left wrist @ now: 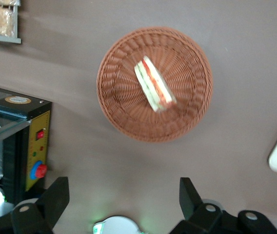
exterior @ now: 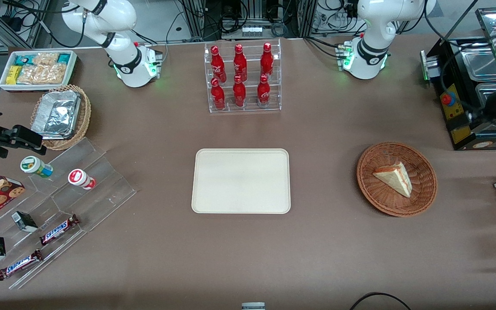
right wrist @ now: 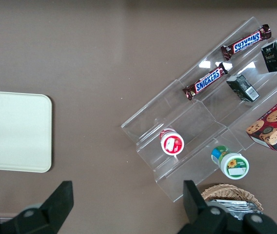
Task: Place sandwich from basket to tray
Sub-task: 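Move the left gripper from rest toward the wicker basket, then lower the open left gripper over the wrapped sandwich in the basket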
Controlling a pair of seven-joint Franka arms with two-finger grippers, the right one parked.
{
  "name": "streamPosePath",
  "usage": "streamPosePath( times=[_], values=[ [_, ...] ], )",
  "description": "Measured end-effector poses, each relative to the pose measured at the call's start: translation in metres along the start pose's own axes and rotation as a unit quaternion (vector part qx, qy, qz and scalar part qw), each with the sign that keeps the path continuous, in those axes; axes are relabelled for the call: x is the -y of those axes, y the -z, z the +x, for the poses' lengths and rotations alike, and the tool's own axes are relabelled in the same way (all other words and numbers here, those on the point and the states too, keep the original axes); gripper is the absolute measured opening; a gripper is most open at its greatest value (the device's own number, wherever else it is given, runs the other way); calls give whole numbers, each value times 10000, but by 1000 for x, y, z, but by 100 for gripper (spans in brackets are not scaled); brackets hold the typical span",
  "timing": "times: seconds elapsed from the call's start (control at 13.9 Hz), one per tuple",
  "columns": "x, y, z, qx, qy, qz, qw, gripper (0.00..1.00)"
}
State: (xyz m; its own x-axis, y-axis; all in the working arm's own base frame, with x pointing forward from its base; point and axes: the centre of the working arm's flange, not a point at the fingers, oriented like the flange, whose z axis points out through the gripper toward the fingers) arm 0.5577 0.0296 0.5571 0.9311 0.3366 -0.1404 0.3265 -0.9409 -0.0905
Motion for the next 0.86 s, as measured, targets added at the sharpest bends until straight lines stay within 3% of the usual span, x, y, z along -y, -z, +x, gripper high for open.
streamPosePath(
  times=[0.22, 0.43, 0.58, 0.86],
  values=[
    [-8, -59, 16, -57, 1254, -23, 9921, 100],
    [-16, -119, 26, -137, 2385, -92, 9710, 100],
    [-19, -154, 28, -216, 2826, -172, 9588, 100],
    [-28, -221, 32, -382, 3272, -335, 9436, 100]
  ],
)
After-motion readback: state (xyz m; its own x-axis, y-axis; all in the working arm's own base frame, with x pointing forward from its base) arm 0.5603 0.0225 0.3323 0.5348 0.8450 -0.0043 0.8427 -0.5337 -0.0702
